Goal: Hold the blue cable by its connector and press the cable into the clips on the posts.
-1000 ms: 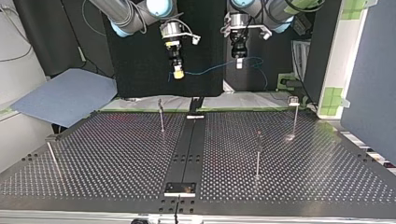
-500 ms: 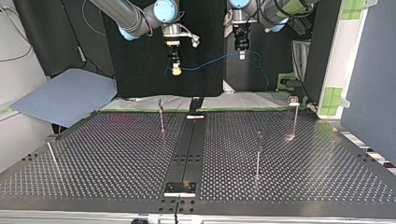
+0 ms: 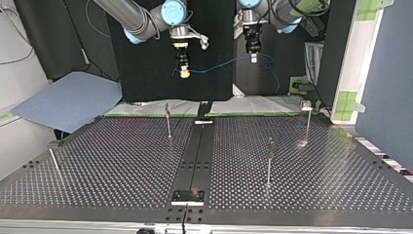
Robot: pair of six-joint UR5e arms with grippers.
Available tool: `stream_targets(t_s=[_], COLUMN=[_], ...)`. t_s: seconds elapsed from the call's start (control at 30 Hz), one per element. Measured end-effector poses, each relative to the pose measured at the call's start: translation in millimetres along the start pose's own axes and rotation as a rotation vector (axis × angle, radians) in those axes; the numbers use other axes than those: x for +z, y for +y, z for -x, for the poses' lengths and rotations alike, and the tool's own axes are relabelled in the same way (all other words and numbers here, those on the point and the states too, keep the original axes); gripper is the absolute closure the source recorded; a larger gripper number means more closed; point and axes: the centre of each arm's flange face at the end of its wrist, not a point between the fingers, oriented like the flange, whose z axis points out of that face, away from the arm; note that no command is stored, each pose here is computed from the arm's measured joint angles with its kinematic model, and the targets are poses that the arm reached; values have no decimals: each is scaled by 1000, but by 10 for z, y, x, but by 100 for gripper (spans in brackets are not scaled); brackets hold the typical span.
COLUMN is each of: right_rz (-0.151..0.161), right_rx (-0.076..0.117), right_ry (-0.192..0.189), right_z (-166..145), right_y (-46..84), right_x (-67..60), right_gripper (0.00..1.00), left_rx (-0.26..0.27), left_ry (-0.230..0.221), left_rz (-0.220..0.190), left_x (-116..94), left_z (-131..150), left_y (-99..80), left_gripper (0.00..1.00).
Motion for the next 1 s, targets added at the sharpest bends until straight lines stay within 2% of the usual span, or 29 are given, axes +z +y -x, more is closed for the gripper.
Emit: stream_targets(t_s=[0.23,0.47,0.63,0.73,0.83,0.9,1.0], right_rz=[-26,-80,-123,-137,-153,-162,-166], right_rx=[68,96,112,125,150,163,171], right_ry=[62,117,173,203,234,246,253], right_z=[-405,-825,-1194,-1391,-1580,-1667,-1733], right_y=[-32,-35,-38,-28,-13,-3,6], right_x=[93,113,119,129,135,146,173], right_gripper=[100,100,100,100,100,100,100], left_rx=[-21,-73,-113,-133,-138,-135,-137], left_ry=[-4,-17,-46,-65,-85,-95,-104], left_rz=[43,53,33,24,30,34,36], left_x=[-14,76,221,310,416,482,560], left_z=[171,429,717,885,1064,1176,1316], left_y=[68,96,47,26,36,65,128], left_gripper=[99,99,99,99,99,99,99])
